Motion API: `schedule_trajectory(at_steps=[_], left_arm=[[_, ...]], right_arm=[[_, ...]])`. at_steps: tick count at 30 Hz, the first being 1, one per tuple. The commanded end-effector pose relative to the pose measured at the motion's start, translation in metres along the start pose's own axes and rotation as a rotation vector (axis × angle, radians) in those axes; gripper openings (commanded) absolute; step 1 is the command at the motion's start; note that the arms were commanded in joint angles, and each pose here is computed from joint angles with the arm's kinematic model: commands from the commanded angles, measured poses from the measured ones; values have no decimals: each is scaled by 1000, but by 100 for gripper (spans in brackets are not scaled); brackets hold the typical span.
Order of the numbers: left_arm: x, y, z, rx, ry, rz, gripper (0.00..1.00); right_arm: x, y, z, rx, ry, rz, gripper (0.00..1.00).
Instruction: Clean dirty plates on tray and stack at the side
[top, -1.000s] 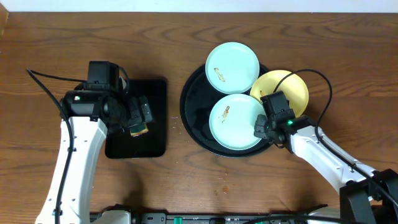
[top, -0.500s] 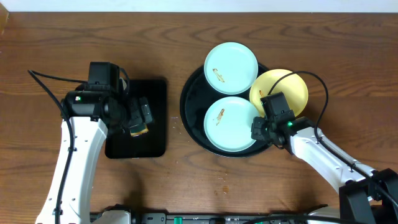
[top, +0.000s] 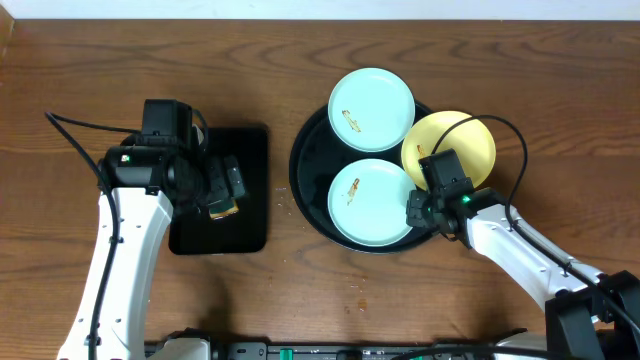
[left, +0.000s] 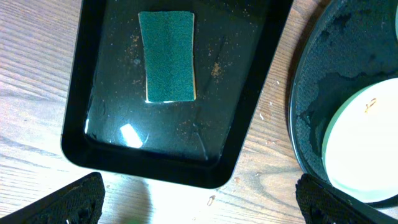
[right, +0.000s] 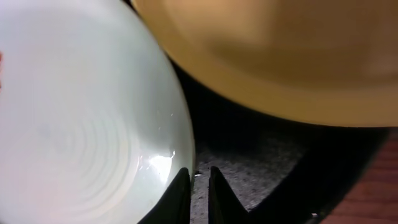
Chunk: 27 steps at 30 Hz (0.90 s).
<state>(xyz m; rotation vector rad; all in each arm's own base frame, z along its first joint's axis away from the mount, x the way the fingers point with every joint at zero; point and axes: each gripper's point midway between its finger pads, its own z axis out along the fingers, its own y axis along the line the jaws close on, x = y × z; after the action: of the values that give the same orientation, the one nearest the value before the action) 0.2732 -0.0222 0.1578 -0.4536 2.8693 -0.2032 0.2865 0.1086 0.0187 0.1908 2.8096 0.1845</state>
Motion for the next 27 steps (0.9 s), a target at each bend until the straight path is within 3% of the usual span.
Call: schedule_trajectory(at_steps=[1,11,27], left_arm=[[1,3,5,-15,4,17,98],[-6,21,32,-100,-58,6,100],[6,34,107,-72,-142,-16,93]], right_arm=[[0,-9,2,56,-17,-20,10],[7,-13,8,58,-13,-20,4],[6,-12,9,53,-22,-20,10]])
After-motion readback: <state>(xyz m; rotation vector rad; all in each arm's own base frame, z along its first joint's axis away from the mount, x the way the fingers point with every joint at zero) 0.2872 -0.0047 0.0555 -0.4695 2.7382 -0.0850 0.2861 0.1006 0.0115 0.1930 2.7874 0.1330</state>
